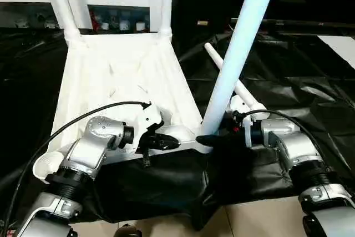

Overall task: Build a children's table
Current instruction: Rotate leg to tighten

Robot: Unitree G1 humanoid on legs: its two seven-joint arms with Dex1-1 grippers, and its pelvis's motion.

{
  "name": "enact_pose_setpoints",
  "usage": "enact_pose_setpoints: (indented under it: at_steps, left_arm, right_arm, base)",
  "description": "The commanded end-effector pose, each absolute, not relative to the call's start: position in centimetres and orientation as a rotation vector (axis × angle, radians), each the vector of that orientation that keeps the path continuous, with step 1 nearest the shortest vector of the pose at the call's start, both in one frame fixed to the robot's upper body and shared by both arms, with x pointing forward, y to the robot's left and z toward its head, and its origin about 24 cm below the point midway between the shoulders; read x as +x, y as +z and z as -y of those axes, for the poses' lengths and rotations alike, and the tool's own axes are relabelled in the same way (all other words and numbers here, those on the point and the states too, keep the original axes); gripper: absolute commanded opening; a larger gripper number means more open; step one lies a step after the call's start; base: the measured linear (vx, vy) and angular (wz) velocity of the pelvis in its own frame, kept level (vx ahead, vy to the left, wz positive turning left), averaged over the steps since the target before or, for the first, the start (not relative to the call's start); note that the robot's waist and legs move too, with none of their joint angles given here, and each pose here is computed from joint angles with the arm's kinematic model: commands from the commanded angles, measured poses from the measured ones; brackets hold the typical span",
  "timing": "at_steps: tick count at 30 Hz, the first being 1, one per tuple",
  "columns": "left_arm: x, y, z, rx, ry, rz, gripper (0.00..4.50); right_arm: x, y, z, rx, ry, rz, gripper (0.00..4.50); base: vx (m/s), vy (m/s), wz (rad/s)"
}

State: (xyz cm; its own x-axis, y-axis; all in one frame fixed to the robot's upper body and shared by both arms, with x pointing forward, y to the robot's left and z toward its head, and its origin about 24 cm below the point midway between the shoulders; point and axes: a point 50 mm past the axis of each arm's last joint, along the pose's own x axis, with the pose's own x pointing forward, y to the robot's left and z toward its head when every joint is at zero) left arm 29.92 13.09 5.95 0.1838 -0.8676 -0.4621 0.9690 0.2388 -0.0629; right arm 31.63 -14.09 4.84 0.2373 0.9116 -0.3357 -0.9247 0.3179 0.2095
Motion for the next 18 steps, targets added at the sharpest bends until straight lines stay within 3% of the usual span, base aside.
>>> enact_pose_setpoints:
  at_steps: [1, 6, 7, 11, 13, 15, 18]
  left_arm:
    - [30.8, 7.9, -10.3, 0.254, -1.307, -0.285, 0.0]
    - [30.9, 8.2, -9.4, 0.225, -1.223, -0.252, 0.0]
    - [30.9, 8.2, -8.7, 0.213, -1.159, -0.254, 0.0]
    - [30.8, 8.0, -7.8, 0.194, -1.049, -0.271, 0.0]
    - [30.7, 8.0, -7.6, 0.19, -1.034, -0.271, 0.0]
    - [30.6, 8.1, -7.3, 0.18, -1.021, -0.267, 0.0]
    - [30.2, 8.2, -6.5, 0.164, -1.017, -0.258, 0.0]
  right_arm:
    - [31.2, 3.8, 11.1, -0.023, 1.291, -0.448, 2.88]
    - [32.4, 2.4, 10.4, -0.052, 1.06, -0.473, 2.75]
    - [33.3, 1.8, 9.7, -0.017, 0.908, -0.491, 2.74]
    - [34.2, 1.4, 8.7, 0.041, 0.702, -0.518, 2.72]
    - [34.3, 1.3, 8.4, 0.054, 0.678, -0.522, 2.72]
    - [34.4, 1.3, 8.1, 0.069, 0.668, -0.52, 3.26]
    - [34.5, 1.6, 7.0, 0.099, 0.696, -0.508, 3.49]
  base:
    - [0.0, 0.0, 0.0]
    - [0.0, 0.0, 0.0]
    - [0.0, 0.0, 0.0]
    - [0.0, 0.0, 0.0]
    - [0.0, 0.0, 0.0]
    - [0.0, 0.0, 0.0]
    - [0.0, 0.0, 0.0]
